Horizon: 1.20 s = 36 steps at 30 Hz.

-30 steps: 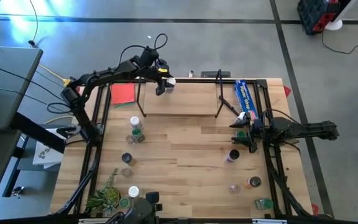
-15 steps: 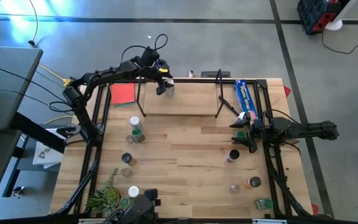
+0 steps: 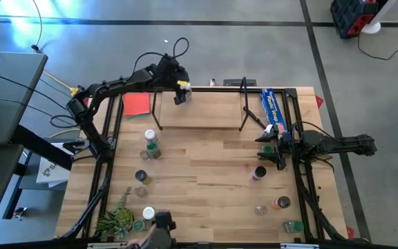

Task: Shelf spices
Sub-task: Put the center white seasoning bottle on the shelf

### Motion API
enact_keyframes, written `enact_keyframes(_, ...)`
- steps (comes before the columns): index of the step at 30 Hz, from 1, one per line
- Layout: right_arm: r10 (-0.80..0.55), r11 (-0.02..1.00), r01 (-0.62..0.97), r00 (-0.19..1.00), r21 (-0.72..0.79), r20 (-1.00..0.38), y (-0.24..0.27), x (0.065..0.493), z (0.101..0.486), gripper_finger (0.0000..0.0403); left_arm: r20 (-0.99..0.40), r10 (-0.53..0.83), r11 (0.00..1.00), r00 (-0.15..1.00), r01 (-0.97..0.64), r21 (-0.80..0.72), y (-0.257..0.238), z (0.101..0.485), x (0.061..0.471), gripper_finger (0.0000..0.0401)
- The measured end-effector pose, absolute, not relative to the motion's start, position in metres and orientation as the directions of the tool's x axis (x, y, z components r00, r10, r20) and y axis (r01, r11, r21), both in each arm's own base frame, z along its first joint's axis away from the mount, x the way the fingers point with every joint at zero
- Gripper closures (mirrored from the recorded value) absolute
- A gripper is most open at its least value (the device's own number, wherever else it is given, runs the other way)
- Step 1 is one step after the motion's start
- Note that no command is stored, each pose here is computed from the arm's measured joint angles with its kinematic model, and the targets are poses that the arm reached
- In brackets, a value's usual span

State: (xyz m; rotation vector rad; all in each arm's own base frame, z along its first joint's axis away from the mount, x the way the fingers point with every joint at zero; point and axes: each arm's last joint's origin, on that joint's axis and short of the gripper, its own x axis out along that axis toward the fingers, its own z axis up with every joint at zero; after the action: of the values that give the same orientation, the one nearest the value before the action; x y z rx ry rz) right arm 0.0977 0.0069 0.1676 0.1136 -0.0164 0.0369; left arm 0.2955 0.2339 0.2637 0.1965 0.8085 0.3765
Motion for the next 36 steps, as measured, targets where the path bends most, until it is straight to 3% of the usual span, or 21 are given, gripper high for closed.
enact_keyframes(7,0.036,0.993,-0.038,0.999,0.113,0.018,0.007,0.098,0.168,0.0123,-0.640,0.511,0.858,0.573,-0.384,0.342,0.220,0.277,0.298,0.0162)
enact_keyframes(15,0.036,0.993,-0.038,0.999,0.115,0.018,0.007,0.098,0.168,0.0123,-0.666,0.526,0.808,0.529,-0.556,0.195,0.237,0.265,0.292,0.0160)
enact_keyframes(26,0.036,0.993,-0.038,0.999,0.114,0.018,0.007,0.098,0.168,0.0123,-0.674,0.519,0.803,0.525,-0.570,0.175,0.241,0.257,0.294,0.0119)
enact_keyframes(36,0.036,0.993,-0.038,0.999,0.114,0.018,0.007,0.098,0.168,0.0123,-0.673,0.522,0.805,0.524,-0.564,0.185,0.241,0.259,0.294,0.0117)
